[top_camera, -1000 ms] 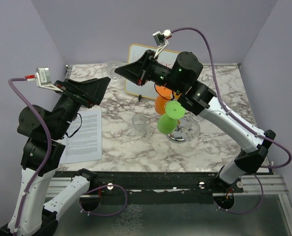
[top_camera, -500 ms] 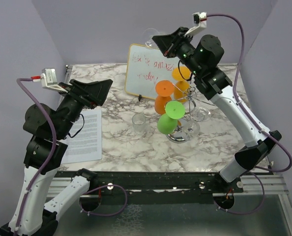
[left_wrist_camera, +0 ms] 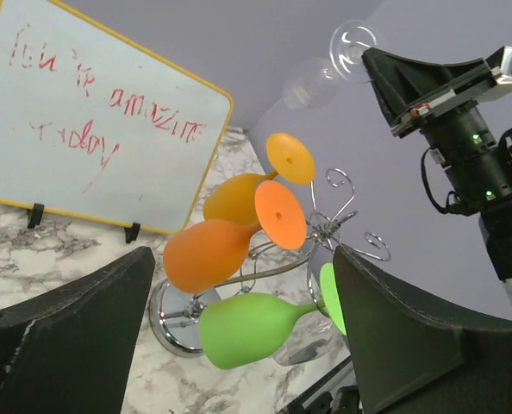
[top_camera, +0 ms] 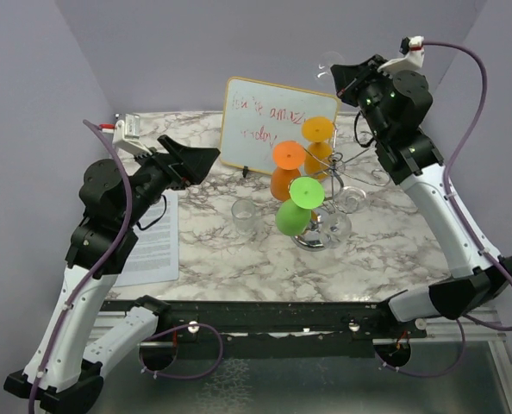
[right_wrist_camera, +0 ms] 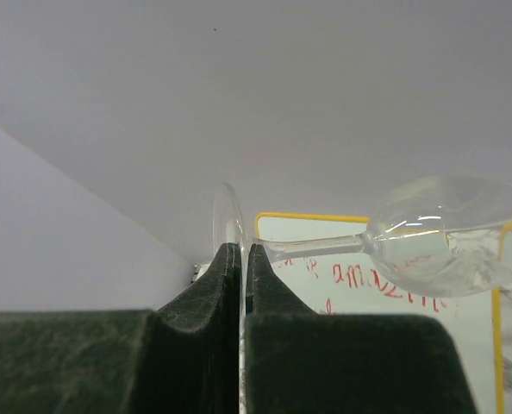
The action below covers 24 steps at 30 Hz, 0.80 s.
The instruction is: Place the wine glass upside down on the wine glass rack
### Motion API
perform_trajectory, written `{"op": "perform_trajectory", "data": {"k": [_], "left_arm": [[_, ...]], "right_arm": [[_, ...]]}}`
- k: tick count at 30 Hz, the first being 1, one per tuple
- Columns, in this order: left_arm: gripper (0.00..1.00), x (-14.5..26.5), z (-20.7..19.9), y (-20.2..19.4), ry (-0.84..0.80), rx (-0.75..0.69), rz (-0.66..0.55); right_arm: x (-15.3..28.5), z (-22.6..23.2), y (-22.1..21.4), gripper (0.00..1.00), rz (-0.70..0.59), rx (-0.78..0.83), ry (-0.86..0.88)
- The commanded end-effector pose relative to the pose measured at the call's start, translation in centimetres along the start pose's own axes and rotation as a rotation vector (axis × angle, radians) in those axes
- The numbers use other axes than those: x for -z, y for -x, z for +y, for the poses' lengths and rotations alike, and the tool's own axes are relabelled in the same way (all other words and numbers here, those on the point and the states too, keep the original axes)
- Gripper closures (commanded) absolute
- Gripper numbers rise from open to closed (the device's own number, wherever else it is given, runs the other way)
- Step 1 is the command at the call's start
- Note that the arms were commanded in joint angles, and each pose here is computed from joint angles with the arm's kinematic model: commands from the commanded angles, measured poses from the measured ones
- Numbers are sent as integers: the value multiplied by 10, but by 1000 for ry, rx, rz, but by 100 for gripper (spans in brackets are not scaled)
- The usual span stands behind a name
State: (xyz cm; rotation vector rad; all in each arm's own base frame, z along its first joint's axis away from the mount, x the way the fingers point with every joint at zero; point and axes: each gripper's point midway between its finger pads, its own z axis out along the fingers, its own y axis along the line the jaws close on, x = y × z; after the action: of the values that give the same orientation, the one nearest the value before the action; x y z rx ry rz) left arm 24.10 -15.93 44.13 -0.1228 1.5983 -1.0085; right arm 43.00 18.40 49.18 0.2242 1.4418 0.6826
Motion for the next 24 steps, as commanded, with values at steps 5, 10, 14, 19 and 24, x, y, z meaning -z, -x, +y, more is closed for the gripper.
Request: {"op": "perform_trajectory", "data": {"k": [5,10,14,19,24], "left_arm": [[15,-4,10,-29,-5,20,107],[15,-5,15,-36,5,33,126],[15,-5,16,-40,4,40,141],[15,-4,16,-42,6,46,145],[15,-3,17,-43,9,47,149]], "right_arm": [[41,-28,29,99,-128,-112,-149],[57,-33,19,99,-91,-182,-175],[68,-33,14,99,-66,-252,-161],[73,-34,5,99,-15,-320,-162],[77,-37,-12,99,49,-371,-170]]}}
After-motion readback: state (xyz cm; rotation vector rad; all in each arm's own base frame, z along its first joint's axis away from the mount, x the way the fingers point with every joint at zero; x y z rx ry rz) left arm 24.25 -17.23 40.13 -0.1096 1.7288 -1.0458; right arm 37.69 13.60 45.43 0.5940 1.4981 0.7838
